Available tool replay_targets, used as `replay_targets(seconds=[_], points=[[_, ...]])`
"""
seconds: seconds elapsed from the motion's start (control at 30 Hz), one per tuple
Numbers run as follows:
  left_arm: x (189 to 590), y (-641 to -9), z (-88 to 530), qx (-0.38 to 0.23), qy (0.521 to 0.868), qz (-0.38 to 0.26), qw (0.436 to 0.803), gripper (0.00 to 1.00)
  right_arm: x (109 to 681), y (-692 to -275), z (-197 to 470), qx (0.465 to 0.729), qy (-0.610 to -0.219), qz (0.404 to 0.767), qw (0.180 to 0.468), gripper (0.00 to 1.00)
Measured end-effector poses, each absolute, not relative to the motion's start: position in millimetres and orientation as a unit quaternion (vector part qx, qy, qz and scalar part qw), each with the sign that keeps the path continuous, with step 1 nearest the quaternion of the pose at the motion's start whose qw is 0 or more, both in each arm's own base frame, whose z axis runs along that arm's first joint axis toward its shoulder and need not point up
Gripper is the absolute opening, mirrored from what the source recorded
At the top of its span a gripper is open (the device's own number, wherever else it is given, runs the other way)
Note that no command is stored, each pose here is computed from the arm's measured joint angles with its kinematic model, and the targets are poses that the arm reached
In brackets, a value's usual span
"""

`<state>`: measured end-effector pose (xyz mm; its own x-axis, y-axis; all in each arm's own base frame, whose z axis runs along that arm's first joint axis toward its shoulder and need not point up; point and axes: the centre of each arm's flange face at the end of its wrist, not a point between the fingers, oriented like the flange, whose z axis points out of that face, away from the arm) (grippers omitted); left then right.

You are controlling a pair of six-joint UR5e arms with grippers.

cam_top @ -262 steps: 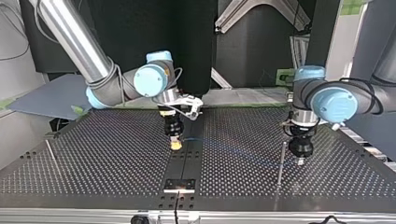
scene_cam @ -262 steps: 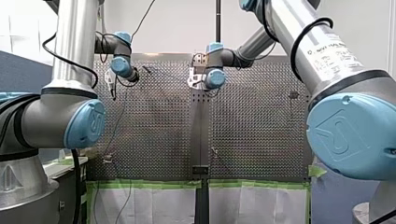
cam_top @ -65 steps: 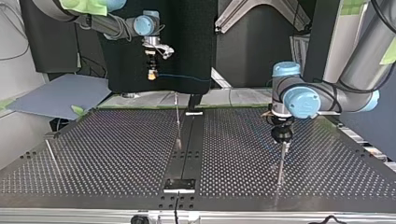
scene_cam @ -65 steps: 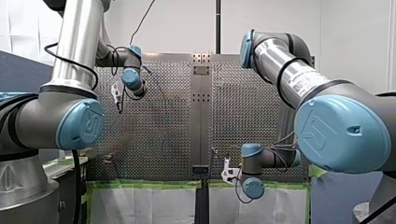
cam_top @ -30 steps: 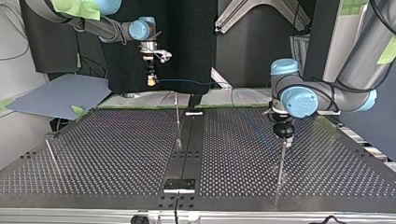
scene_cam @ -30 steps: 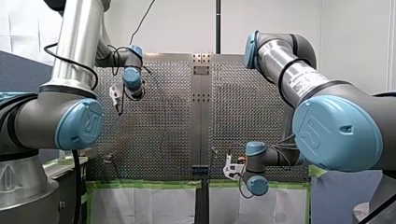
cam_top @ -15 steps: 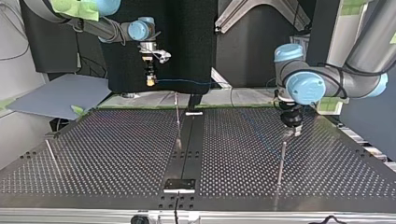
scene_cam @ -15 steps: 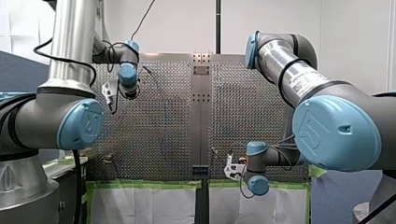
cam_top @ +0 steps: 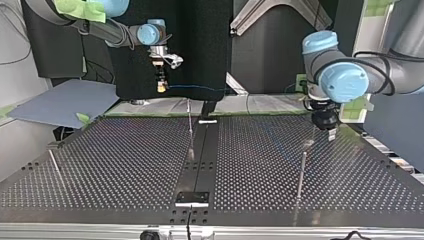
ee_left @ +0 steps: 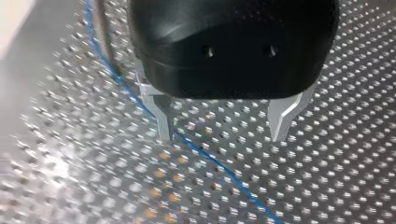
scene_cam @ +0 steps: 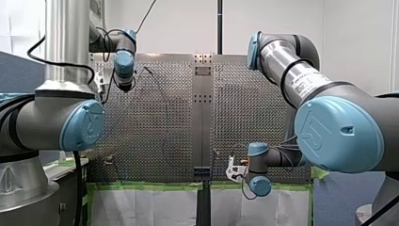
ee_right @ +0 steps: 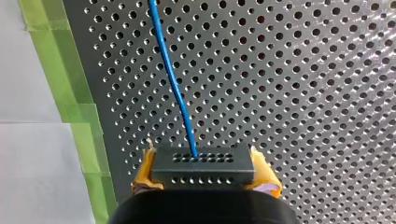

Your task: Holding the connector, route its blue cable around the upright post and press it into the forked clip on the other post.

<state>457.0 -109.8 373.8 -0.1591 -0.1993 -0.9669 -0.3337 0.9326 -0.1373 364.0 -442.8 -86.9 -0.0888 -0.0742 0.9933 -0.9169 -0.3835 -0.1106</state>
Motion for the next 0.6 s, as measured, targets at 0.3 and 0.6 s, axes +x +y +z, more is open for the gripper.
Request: replay_targets(seconds=[0.3,0.6], points=[[444,-110,436,-0.163,0.739,0.060,0.650,1.00,366,-441,-88,0.586,-0.430,0.591,0.350,0.00],[422,-118,496,-0.141,0.721,0.041,0.677,1.00,367,-440,-89,0.587,-0.429,0.591,0.350,0.00]])
